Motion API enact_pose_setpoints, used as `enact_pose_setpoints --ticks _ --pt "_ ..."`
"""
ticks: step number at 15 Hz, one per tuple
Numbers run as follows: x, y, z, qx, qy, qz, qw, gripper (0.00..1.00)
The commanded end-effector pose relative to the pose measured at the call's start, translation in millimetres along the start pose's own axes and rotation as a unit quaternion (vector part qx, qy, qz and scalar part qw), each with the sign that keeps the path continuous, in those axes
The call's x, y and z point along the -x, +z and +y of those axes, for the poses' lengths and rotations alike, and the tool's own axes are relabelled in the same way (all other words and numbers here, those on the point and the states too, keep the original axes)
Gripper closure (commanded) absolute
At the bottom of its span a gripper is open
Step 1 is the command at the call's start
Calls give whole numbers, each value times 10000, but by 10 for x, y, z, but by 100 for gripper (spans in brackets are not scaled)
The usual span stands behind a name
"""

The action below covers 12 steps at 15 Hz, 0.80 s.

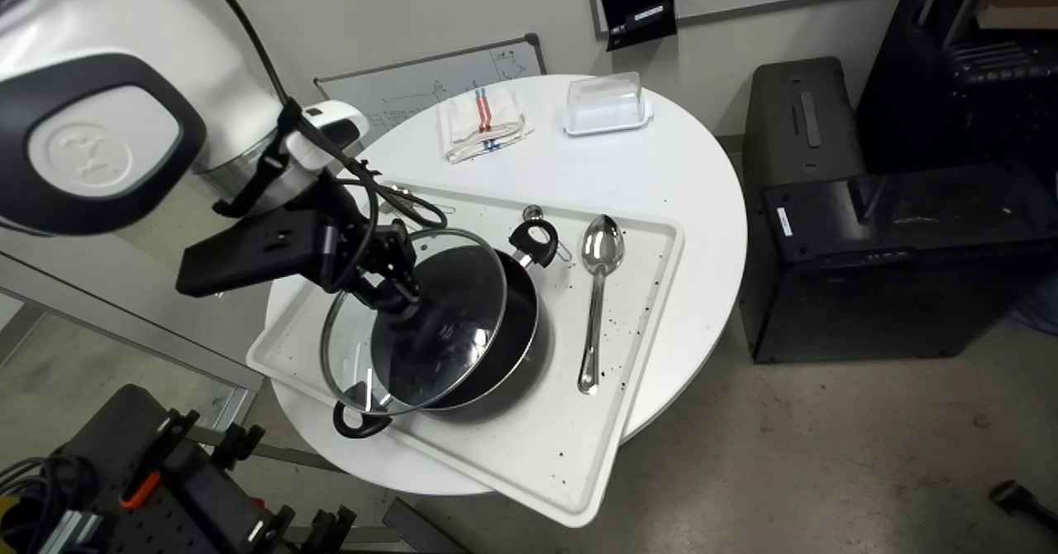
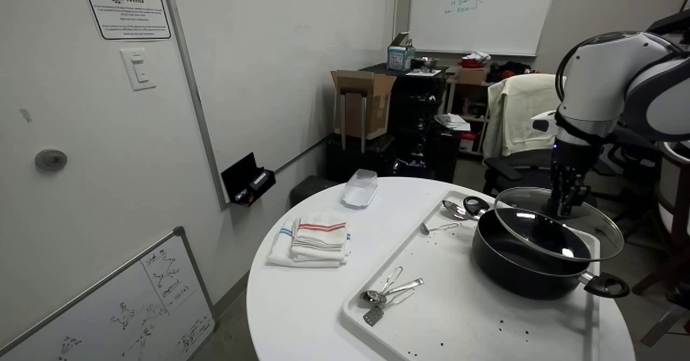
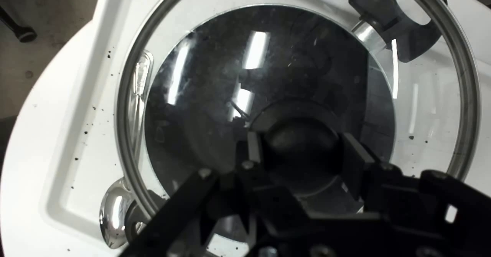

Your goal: Put the glass lid on the pot.

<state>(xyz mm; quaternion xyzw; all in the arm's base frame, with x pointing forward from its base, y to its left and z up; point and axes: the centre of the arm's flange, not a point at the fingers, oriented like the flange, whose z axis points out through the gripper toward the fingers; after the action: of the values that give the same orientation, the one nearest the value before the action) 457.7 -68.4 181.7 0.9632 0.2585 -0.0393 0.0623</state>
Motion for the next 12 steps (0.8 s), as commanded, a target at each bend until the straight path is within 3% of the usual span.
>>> enact_pose_setpoints --ticks 1,12 --pt "-42 71 82 29 70 148 9999 75" --pt "-108 350 166 -32 214 246 9995 75"
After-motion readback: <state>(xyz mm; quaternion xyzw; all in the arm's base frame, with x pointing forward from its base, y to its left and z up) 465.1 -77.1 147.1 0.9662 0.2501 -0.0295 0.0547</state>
